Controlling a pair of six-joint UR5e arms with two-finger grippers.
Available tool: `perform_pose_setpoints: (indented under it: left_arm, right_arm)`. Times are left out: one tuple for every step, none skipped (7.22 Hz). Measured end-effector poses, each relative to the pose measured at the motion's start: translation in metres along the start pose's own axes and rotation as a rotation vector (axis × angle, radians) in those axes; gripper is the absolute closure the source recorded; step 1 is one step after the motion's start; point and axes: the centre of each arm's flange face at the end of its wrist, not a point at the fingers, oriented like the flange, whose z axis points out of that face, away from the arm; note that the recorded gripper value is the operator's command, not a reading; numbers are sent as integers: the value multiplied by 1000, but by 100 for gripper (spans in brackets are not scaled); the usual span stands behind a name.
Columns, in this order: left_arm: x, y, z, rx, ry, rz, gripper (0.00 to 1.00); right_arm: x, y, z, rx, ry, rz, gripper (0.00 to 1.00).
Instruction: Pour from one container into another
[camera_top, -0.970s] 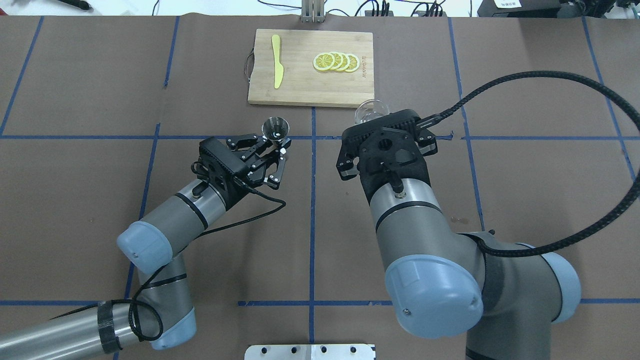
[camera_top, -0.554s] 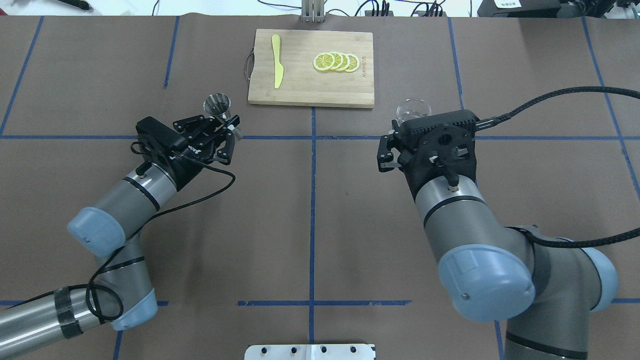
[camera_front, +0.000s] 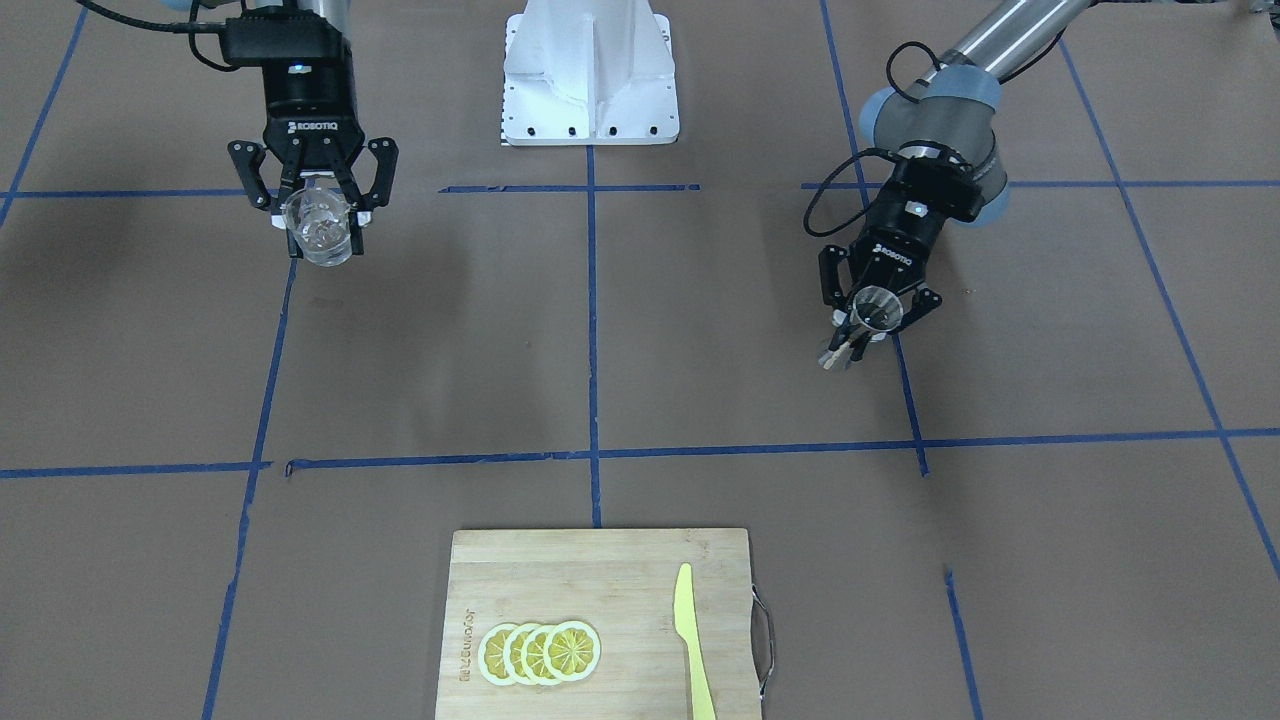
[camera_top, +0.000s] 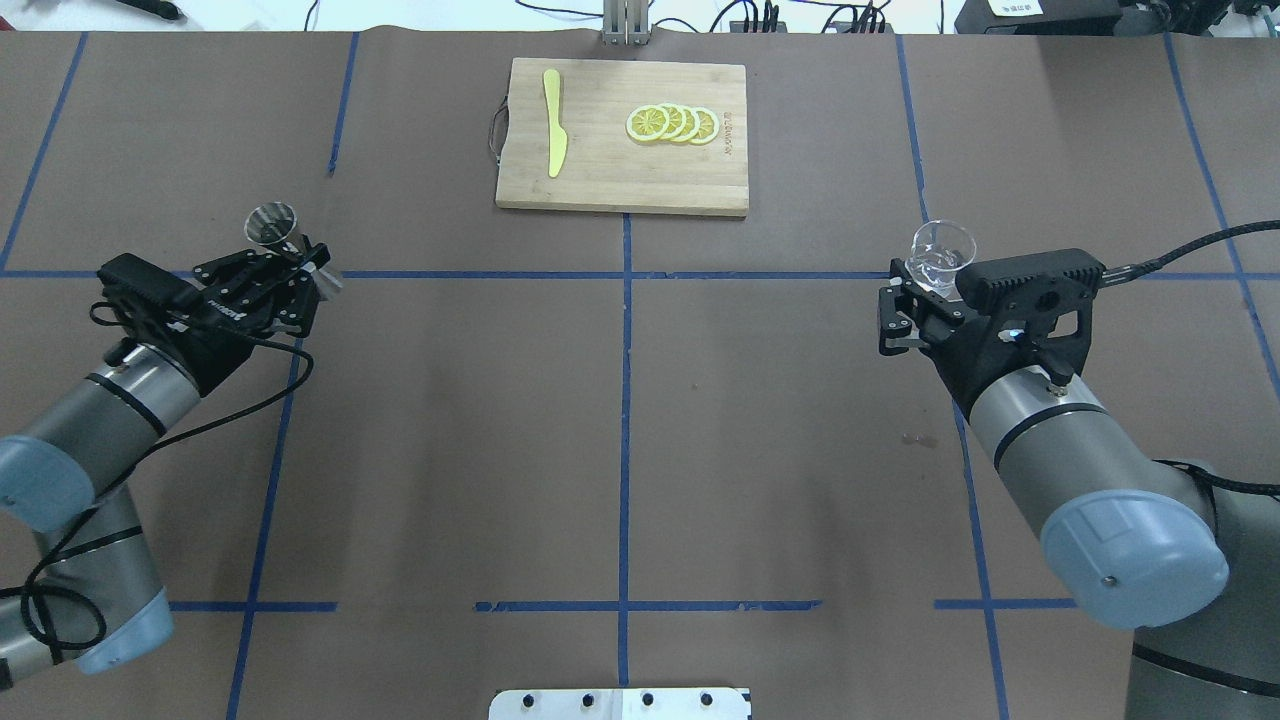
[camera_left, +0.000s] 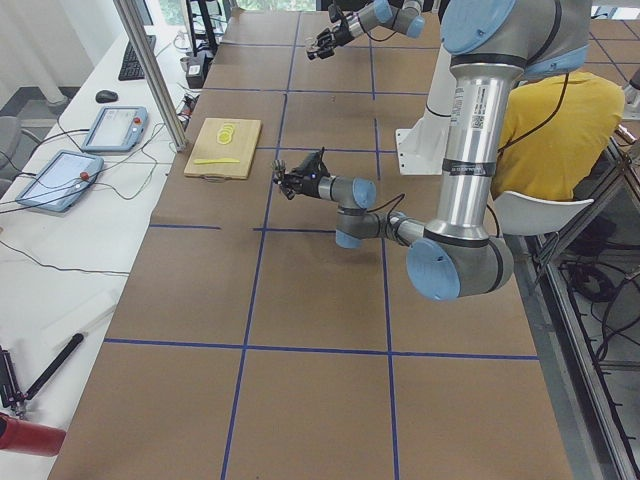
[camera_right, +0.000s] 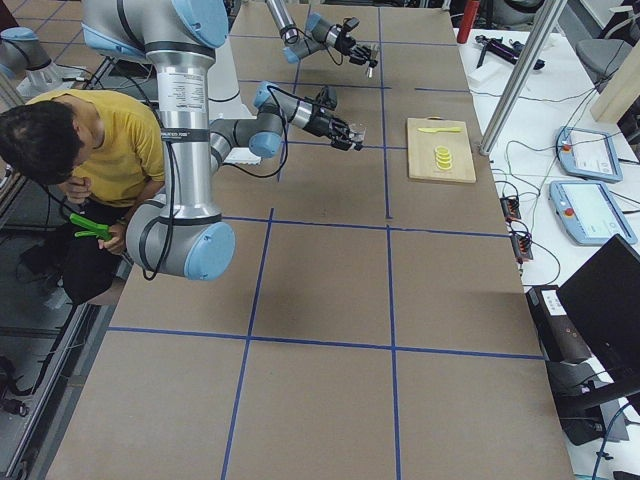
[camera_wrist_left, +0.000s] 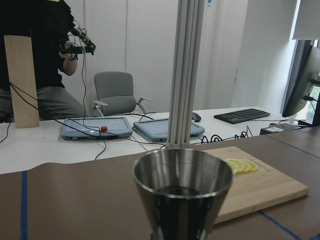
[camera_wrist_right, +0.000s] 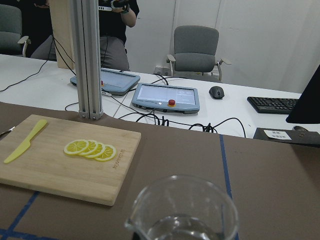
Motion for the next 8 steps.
perform_pose_setpoints:
  left_arm:
    - [-34,8,-18,-25,-46,20,100]
    - [-63,17,-36,-50,-87,3,100]
    - [-85,26,-51,-67,-119,-40,100]
    - [-106,36,-66,-73,-155,-65,100]
    - [-126,47,-76,-60,-198,-90,100]
    - [-139,55,-81,-40,-236,-122,100]
    - [-149,60,-84,-13,-277,-149,100]
    - [-158,66,-86,15,-321,-166,100]
  right_arm:
    - [15,10,2,0,-5,6,100]
    - [28,19,3,1,-15,14,100]
    - [35,24,5,2,-22,21,100]
    - [38,26,5,3,-25,23,100]
    - [40,27,5,2,-25,24,100]
    - [40,28,6,2,-26,25,100]
    - [40,28,6,2,-26,24,100]
    - [40,28,6,2,-26,24,100]
